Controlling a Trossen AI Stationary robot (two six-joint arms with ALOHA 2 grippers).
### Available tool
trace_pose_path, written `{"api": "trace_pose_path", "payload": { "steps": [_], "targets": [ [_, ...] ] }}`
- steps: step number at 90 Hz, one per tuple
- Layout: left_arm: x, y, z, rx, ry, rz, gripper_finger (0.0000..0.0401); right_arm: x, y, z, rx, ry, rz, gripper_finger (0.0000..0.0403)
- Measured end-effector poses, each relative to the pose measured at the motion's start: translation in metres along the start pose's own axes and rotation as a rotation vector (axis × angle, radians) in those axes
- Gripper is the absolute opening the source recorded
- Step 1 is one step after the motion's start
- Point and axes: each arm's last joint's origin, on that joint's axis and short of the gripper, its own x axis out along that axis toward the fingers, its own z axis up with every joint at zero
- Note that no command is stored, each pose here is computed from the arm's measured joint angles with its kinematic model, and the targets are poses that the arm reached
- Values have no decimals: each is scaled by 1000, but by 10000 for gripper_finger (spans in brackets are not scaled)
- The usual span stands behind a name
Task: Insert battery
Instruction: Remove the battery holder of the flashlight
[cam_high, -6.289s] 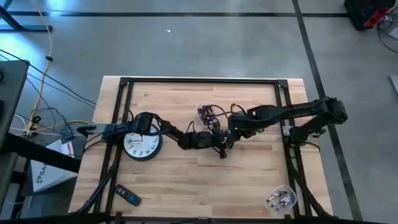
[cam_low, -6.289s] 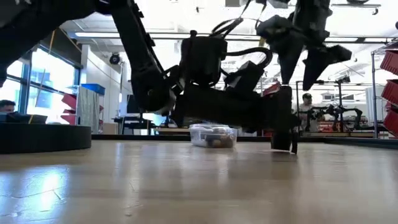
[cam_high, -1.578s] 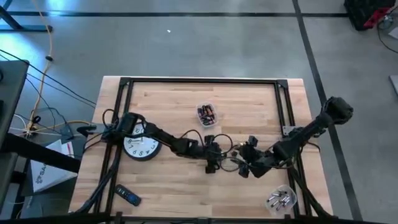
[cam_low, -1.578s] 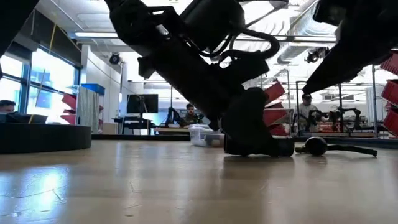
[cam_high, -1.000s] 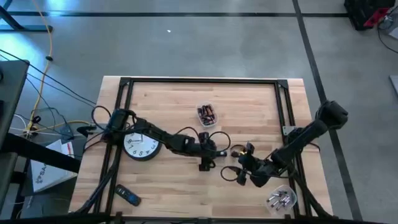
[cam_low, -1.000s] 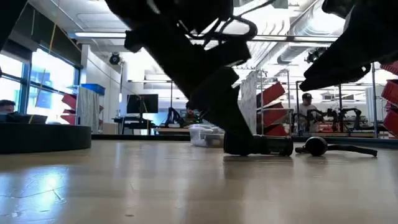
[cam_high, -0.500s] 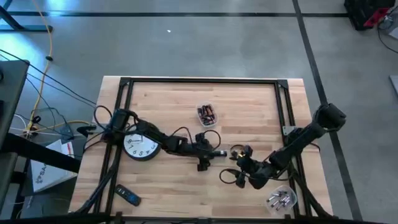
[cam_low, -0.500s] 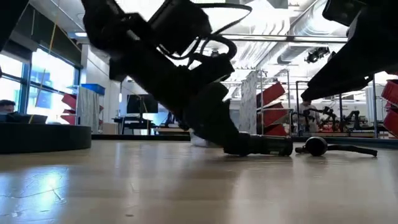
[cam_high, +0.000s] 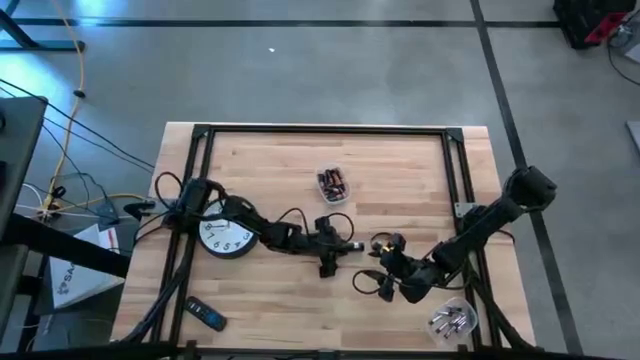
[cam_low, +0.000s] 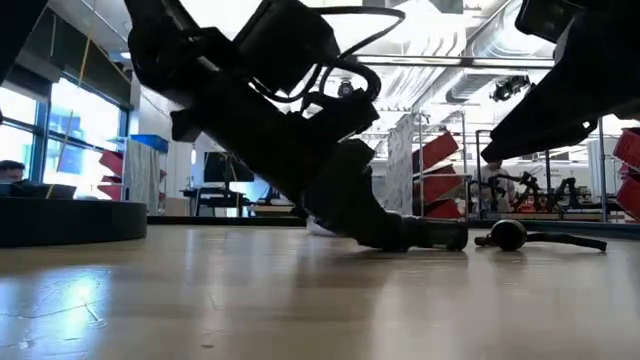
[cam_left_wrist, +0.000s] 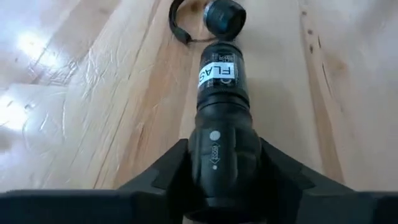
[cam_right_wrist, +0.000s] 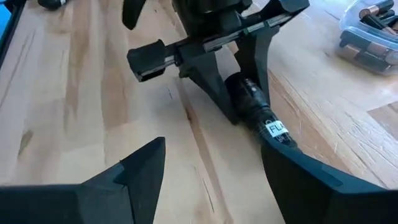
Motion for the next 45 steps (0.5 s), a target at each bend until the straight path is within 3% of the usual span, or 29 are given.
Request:
{"api": "trace_pose_path", "payload": {
  "steps": [28, 45],
  "targets": [
    [-48, 6, 40, 117, 286, 11, 123, 0, 0, 0, 2, 8, 5, 234],
    [-57, 6, 46, 152, 404, 11, 123, 0, 0, -1, 0, 32, 17, 234]
  ]
}}
